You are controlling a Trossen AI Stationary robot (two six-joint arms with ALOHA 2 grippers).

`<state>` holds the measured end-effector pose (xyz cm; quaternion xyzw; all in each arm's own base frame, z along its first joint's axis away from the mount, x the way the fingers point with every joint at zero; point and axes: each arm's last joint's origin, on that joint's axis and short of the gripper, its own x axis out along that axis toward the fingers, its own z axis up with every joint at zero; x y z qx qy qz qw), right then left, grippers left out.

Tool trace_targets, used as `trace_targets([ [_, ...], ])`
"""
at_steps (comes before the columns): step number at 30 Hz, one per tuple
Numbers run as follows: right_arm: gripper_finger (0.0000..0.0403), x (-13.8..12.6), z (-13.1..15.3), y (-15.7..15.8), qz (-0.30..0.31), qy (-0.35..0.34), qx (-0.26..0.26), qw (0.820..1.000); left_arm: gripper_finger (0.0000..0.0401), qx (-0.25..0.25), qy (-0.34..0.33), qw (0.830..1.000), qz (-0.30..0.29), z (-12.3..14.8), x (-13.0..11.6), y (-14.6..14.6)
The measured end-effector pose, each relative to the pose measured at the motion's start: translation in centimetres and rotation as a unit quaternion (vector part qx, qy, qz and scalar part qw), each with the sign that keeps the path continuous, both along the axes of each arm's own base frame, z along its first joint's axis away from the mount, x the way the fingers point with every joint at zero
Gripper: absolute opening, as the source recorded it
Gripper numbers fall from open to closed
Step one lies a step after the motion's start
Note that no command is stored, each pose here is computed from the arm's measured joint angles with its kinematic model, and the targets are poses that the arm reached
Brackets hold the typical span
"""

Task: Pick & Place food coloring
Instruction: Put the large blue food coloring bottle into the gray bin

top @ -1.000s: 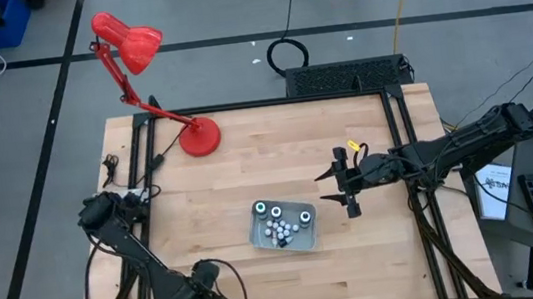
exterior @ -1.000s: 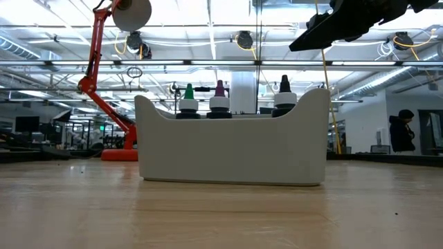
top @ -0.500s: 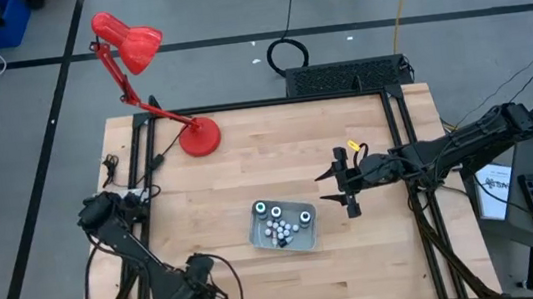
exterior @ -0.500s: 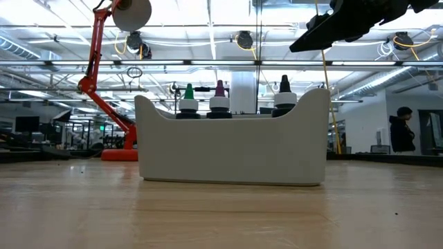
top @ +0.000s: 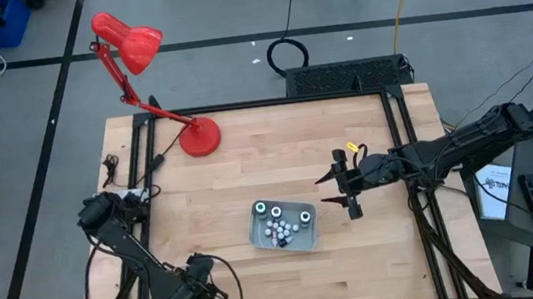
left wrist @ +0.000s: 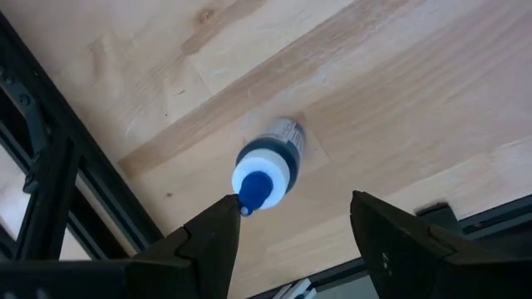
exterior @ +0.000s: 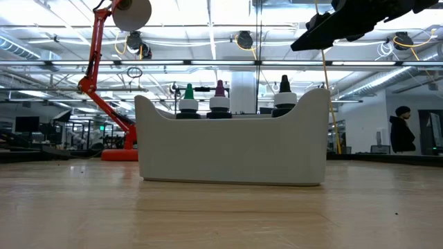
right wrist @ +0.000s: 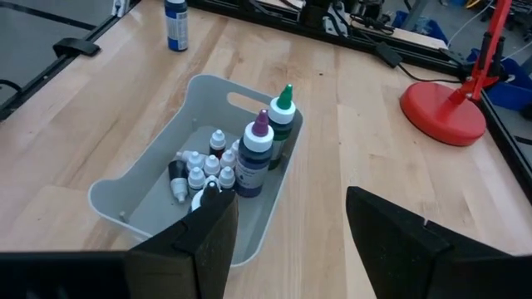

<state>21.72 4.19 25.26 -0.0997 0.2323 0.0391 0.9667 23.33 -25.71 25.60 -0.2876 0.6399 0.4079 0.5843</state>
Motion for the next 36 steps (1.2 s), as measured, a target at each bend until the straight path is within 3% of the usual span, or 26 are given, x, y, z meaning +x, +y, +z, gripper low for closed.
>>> trace_targets([
  [10,0.0212,0.0,0.0,0.0,0.001,-0.001,0.001,1.0,0.023,0.014,0.025,1.0,0.006,0.1,-0.4,0.3],
  [27,0.0212,0.0,0.0,0.0,-0.001,0.001,0.009,1.0,0.023,0.009,0.008,1.0,0.006,0.0,-0.1,0.1],
  [36,0.0212,0.0,0.0,0.0,-0.001,0.001,0.009,1.0,0.023,-0.003,0.035,0.999,0.005,-2.4,-0.4,0.3],
])
